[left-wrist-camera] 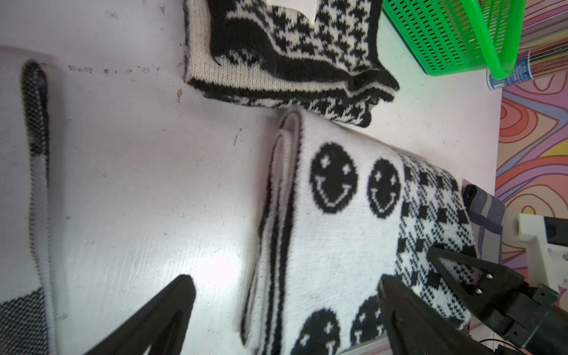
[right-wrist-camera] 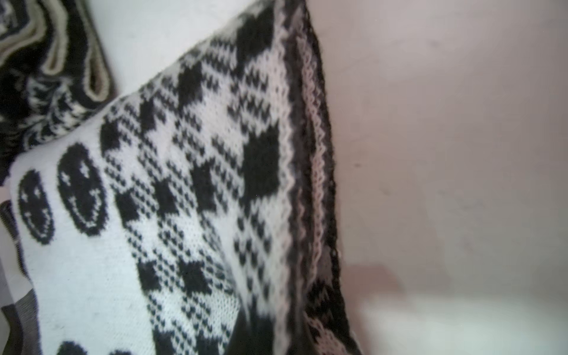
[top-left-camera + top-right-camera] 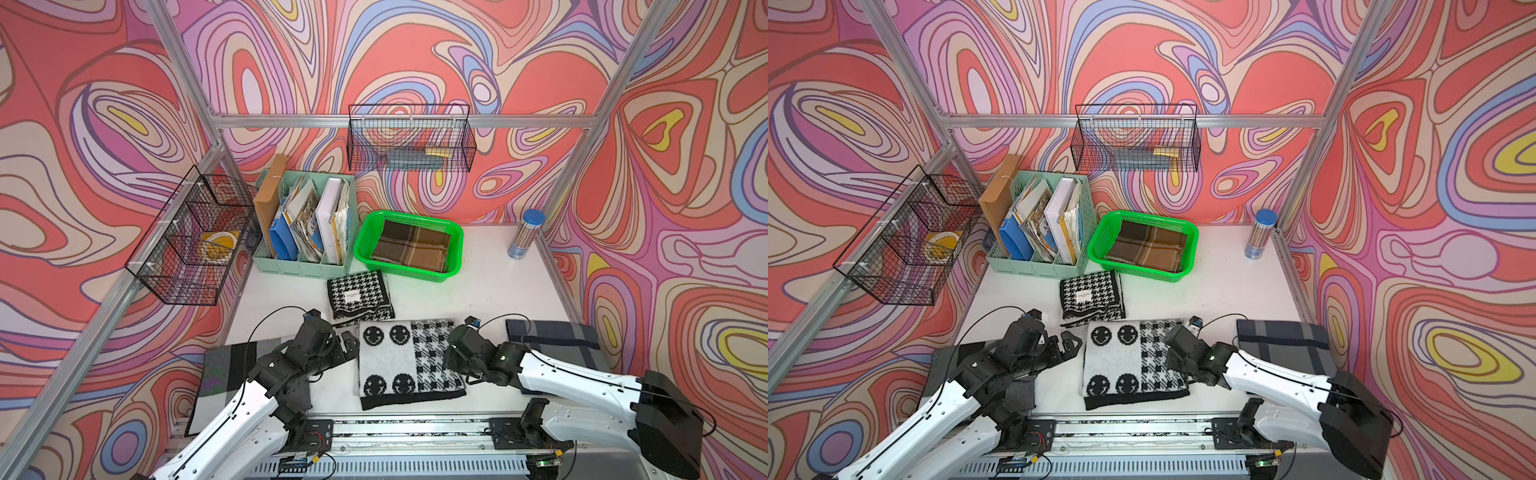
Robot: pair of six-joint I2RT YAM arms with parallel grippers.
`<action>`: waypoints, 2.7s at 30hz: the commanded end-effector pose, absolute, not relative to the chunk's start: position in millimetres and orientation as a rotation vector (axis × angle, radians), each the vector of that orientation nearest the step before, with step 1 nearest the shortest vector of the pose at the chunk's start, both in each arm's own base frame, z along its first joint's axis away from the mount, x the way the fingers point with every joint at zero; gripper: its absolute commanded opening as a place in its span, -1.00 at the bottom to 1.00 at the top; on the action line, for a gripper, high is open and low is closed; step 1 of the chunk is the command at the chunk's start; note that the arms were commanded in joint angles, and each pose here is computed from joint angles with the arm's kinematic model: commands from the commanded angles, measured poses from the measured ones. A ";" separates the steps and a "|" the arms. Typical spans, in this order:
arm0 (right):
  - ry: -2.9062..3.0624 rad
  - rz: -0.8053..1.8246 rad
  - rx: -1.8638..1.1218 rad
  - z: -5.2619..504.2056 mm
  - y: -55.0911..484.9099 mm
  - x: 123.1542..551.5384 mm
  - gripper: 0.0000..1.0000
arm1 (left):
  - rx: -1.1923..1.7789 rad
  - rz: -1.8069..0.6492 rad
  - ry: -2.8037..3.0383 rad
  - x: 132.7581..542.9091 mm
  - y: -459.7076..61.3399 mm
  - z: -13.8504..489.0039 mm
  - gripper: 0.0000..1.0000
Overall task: Put the folded scarf in the basket
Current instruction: Move the scarf to the center of the board, then pick up the scarf at the center of the board, then place the scarf in the basket.
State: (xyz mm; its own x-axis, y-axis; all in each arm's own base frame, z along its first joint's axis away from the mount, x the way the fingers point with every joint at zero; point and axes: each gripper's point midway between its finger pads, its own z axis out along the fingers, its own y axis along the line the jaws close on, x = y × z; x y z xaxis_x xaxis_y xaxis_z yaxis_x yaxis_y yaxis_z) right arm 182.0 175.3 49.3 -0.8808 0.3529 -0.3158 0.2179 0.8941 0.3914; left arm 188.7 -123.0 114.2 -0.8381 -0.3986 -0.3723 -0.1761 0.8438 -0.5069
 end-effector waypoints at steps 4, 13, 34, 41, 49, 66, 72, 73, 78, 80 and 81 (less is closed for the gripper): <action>2.651 0.444 0.458 56.5 152.8 177.9 -0.39 | -0.369 -0.728 2.567 194.2 -142.4 110.0 0.90; 2.579 0.564 0.404 70.3 152.4 190.8 0.64 | -0.204 -0.784 2.661 186.5 -166.1 97.2 0.82; 2.663 0.576 0.512 33.5 145.6 195.6 0.59 | -0.161 -0.710 2.831 173.8 -189.3 28.3 0.65; 2.704 0.565 0.508 21.1 149.4 195.0 0.42 | -0.147 -0.748 2.822 176.8 -200.8 27.1 0.50; 2.693 0.620 0.477 25.2 157.4 197.8 -0.27 | -0.080 -0.760 2.826 176.3 -216.2 30.2 0.14; 2.334 0.877 0.234 152.2 167.7 208.7 -1.00 | 0.098 -0.925 2.470 178.3 -229.1 160.5 -1.00; 2.259 0.819 0.263 188.5 160.8 223.2 -1.00 | 0.174 -0.890 2.403 187.0 -231.9 191.9 -1.00; 2.261 0.788 0.273 191.0 158.2 226.4 -1.00 | 0.171 -0.859 2.390 191.7 -230.0 196.3 -1.00; 2.261 0.629 0.296 209.0 156.3 256.0 -1.00 | 0.174 -0.653 2.372 222.2 -224.8 209.9 -1.00; 2.256 0.597 0.299 213.5 161.1 269.1 -1.00 | 0.164 -0.647 2.353 237.9 -227.6 217.5 -1.00; 2.250 0.584 0.294 215.9 164.2 276.8 -1.00 | 0.160 -0.658 2.343 247.1 -229.1 222.7 -1.00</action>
